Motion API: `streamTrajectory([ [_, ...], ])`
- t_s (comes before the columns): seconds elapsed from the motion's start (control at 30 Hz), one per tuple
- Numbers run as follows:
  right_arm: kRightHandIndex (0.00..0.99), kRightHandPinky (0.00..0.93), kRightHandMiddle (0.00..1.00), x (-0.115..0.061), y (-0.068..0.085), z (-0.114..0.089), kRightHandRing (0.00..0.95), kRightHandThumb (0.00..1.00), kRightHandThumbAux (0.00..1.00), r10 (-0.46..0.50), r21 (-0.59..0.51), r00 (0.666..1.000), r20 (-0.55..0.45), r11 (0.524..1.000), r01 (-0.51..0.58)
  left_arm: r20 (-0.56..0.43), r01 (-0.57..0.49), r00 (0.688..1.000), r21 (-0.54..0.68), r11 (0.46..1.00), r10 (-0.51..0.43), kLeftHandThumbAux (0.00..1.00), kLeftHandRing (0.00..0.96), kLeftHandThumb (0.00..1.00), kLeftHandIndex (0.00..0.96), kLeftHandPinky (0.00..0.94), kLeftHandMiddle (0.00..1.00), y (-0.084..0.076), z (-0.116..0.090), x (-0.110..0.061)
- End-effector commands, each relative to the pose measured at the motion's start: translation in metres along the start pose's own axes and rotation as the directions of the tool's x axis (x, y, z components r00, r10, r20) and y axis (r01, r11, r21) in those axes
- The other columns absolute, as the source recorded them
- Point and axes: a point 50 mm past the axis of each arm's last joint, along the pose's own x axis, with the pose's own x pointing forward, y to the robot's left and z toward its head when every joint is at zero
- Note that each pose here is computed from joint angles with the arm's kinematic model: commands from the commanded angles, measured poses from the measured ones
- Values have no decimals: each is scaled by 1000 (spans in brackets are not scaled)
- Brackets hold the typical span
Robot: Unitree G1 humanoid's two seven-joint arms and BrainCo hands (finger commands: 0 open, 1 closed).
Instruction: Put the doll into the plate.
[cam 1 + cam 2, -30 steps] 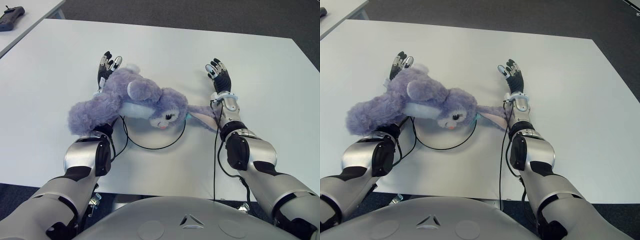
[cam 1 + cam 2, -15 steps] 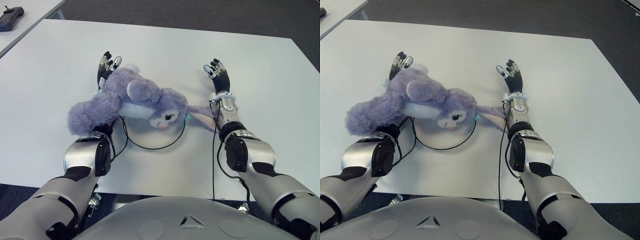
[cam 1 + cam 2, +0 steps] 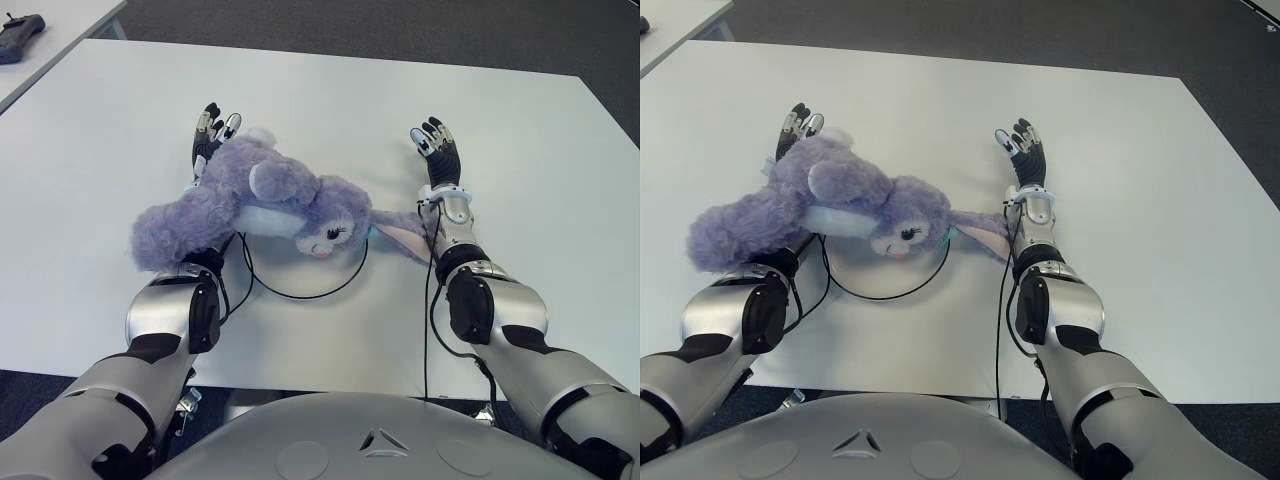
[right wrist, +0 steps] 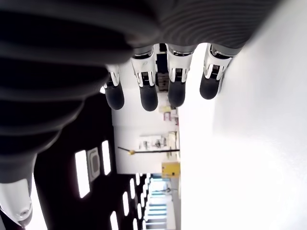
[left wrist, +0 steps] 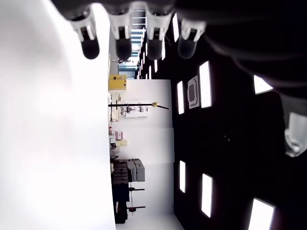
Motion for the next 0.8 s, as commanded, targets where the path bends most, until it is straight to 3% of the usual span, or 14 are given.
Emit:
streamTrajectory([
  [0.03,111,64,117,-50,10,-76,86,0,612,-4,110,962,-274,993,35,-456,-17,890,14,1000,21,440,0,0,0,0,49,12,-106,-84],
  [0.27,123,84,127,-59,16,-85,99,0,626,-11,111,958,-288,993,45,-448,-16,894,20,1000,23,441,1,0,0,0,51,13,-106,-85],
  [0.5,178,133,166,-80,35,-97,134,0,668,-59,-26,964,-259,998,54,-455,-19,890,20,1000,26,456,1,0,0,0,50,15,-107,-86],
  [0.63,188,162,177,-78,37,-95,150,0,711,-27,-257,974,-224,966,-33,-456,-19,890,23,1000,27,460,0,0,0,0,44,16,-107,-86],
  [0.8,191,197,207,-77,45,-92,182,0,785,-6,-440,987,-162,896,-67,-453,-17,891,27,999,27,459,0,0,0,0,42,16,-107,-87],
])
